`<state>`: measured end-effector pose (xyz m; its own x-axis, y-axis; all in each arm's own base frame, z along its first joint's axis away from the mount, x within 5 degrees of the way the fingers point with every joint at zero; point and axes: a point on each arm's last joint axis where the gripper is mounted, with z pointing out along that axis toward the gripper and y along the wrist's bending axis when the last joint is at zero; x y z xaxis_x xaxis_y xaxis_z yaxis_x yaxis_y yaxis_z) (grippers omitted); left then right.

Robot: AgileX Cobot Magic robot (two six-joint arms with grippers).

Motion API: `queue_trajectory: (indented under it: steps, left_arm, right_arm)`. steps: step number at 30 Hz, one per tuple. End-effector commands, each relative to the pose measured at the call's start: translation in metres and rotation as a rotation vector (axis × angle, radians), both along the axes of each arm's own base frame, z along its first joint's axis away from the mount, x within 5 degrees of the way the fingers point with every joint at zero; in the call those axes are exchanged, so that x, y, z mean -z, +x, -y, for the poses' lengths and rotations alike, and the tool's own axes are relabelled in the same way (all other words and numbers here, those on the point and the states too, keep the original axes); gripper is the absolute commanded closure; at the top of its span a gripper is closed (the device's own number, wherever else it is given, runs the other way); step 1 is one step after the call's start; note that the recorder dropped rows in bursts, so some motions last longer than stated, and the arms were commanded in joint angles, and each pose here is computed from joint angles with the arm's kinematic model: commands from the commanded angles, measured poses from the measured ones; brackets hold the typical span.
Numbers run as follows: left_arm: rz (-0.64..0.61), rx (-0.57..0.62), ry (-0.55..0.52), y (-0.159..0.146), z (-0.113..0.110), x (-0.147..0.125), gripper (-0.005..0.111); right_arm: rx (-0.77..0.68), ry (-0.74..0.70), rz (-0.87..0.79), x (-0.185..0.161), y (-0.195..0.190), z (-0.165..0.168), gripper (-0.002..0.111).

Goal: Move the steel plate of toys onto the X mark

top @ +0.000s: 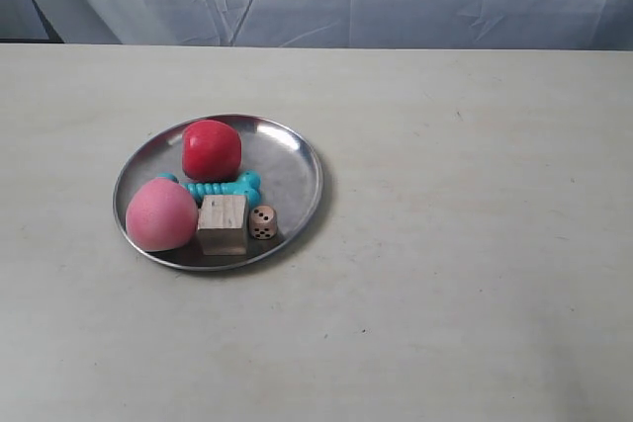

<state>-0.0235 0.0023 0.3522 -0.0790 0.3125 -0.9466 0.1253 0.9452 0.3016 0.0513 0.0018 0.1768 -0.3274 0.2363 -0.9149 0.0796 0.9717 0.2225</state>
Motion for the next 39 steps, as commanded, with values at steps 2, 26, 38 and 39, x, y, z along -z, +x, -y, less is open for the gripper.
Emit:
queue_trajectory:
  steps: [2, 26, 38, 39]
  left_arm:
    - [0.317, 0.008, -0.049, 0.032, 0.004, 0.019, 0.107]
    - [-0.05, -0.057, -0.08, 0.08, 0.005, 0.161, 0.107]
    - [-0.05, -0.057, -0.081, 0.08, 0.005, 0.161, 0.107]
    - [-0.05, -0.057, -0.081, 0.08, 0.005, 0.161, 0.107]
  right_arm:
    - [0.006, 0.001, 0.005, 0.001, 0.0, 0.0, 0.108]
    - [0.005, 0.001, 0.002, 0.001, 0.0, 0.0, 0.108]
    - [0.005, 0.001, 0.002, 0.001, 0.0, 0.0, 0.108]
    - [0.006, 0.001, 0.006, 0.001, 0.0, 0.0, 0.108]
